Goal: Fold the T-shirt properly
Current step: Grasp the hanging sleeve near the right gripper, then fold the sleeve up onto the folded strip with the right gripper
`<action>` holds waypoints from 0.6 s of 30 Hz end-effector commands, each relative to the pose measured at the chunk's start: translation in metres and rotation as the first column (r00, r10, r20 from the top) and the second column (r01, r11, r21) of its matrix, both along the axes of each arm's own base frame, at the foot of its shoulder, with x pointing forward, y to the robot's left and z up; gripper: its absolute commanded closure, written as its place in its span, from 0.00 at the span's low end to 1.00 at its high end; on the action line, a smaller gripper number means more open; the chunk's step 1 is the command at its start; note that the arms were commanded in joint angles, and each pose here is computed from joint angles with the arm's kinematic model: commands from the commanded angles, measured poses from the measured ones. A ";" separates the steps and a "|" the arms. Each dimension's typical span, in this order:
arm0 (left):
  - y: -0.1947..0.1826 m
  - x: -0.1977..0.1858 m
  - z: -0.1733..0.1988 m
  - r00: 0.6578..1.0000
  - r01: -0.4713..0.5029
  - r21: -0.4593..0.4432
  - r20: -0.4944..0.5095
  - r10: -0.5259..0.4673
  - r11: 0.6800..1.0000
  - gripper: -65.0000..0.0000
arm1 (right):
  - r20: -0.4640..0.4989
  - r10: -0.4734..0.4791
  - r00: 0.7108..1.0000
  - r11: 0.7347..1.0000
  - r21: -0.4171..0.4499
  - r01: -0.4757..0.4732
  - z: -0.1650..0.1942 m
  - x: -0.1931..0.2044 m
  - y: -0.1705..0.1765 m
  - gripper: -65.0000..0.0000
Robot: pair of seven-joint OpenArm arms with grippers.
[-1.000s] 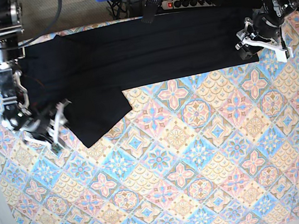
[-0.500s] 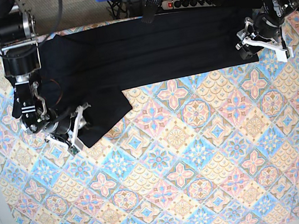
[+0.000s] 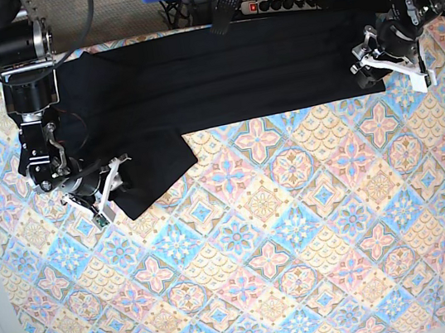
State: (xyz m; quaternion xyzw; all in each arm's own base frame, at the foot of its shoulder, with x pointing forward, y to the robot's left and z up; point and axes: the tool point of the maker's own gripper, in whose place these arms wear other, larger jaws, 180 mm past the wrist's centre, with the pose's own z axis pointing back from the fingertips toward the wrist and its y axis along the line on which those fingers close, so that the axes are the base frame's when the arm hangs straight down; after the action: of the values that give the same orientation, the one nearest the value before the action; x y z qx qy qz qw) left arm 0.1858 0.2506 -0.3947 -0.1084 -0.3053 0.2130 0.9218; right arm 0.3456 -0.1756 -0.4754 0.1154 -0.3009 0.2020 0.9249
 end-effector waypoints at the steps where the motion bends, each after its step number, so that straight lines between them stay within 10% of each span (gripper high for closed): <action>1: 0.004 0.005 0.009 0.999 0.006 0.016 0.032 -0.007 1.000 0.50 | 0.012 0.002 1.000 1.000 -0.017 -0.002 0.007 0.007 -0.006 0.62; 18: 0.004 0.005 0.009 0.999 0.006 0.017 0.031 -0.007 1.000 0.50 | 0.072 -0.018 0.997 1.000 0.001 0.018 0.021 0.031 -0.011 0.62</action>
State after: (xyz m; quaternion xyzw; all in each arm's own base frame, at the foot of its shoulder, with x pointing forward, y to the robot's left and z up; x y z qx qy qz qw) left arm 0.1858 0.2508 -0.3946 -0.1081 -0.3054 0.2125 0.9219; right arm 0.3639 -0.1799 -0.4668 0.1102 -0.3169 0.1993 0.9207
